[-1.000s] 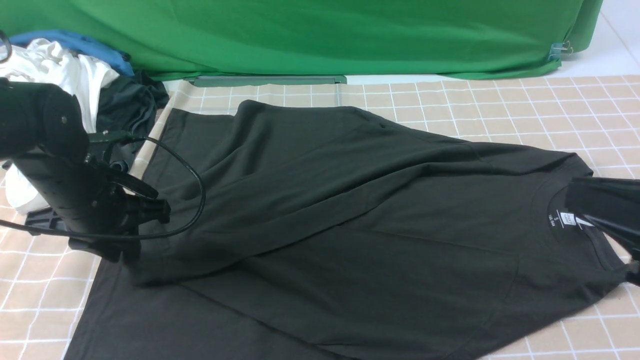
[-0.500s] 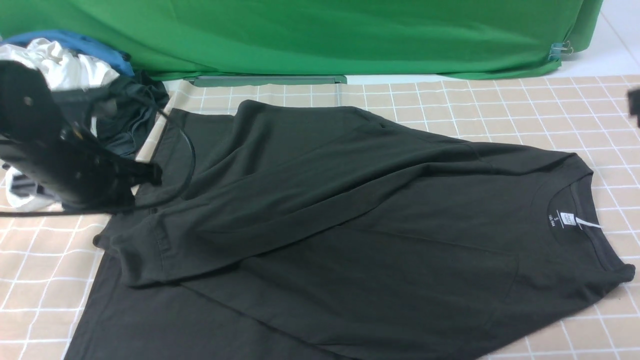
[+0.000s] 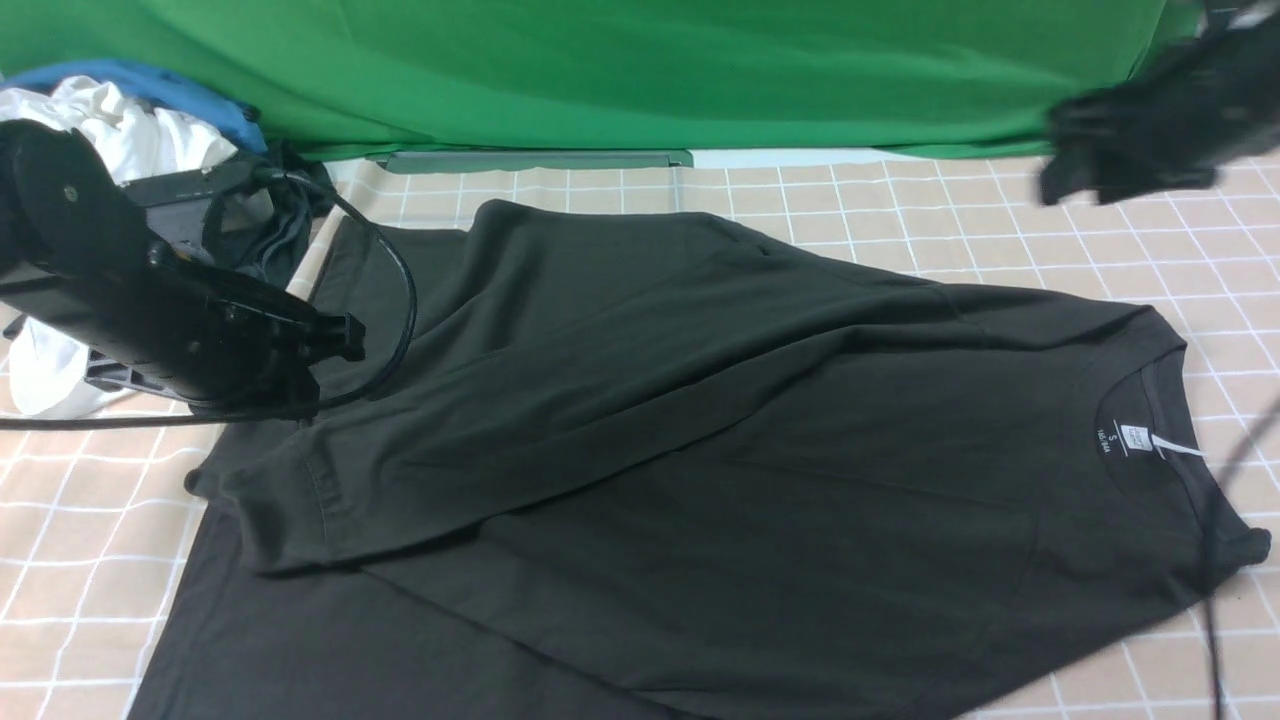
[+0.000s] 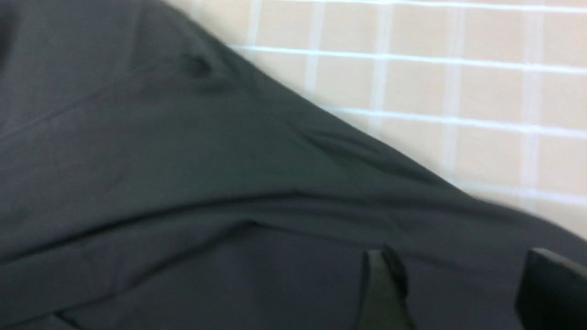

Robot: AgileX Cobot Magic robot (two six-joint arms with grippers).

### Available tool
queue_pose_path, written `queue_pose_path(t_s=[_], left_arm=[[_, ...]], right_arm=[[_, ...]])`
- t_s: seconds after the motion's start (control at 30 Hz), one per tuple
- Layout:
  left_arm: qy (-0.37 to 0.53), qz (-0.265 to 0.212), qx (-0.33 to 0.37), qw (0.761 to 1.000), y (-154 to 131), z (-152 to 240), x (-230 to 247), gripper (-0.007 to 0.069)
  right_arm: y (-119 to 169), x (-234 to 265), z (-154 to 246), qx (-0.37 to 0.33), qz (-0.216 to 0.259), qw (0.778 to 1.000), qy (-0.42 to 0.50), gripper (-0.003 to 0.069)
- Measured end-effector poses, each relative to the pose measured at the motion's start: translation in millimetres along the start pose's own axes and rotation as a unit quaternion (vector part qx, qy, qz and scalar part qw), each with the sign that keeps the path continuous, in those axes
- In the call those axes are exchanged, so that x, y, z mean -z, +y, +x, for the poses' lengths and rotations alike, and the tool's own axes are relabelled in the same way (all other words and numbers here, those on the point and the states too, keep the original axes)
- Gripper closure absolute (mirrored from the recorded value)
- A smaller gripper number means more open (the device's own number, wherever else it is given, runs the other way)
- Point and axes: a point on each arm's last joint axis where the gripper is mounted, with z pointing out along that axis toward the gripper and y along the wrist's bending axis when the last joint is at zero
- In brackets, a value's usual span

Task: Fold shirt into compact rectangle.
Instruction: 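Fold the left side of the dark shirt inward over its body with the left gripper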

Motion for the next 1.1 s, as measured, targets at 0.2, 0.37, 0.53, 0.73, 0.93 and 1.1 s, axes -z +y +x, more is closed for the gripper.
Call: queue_pose_path(t_s=[0.2,0.37,0.53,0.73,0.93,1.1], left_arm=[[0.017,0.002,-0.001,1.0,-0.3,3.0,0.1,0.061],[0.026,0.001,-0.004,1.0,-0.1,4.8,0.1,0.061],[0.026,0.0,-0.007,1.0,0.0,4.8,0.1,0.0608],[0.026,0.0,-0.007,1.0,0.0,4.8,0.1,0.0606],[0.026,0.0,-0.007,1.0,0.0,4.8,0.1,0.0606],[0.028,0.0,-0.007,1.0,0.0,5.1,0.1,0.0606]], right_arm=[[7.4,-67.0,-11.2,0.046,-0.02,0.997,0.059,0.0167],[13.4,-111.3,-9.1,0.097,-0.008,0.991,0.095,0.0132],[13.3,-132.8,-1.0,0.139,0.018,0.982,0.125,0.0134],[15.2,-142.8,3.5,0.154,0.019,0.979,0.134,0.0468],[16.9,-133.2,-10.9,0.167,0.02,0.98,0.108,0.0602],[8.0,-116.2,-32.0,0.157,0.03,0.985,0.069,0.0603]])
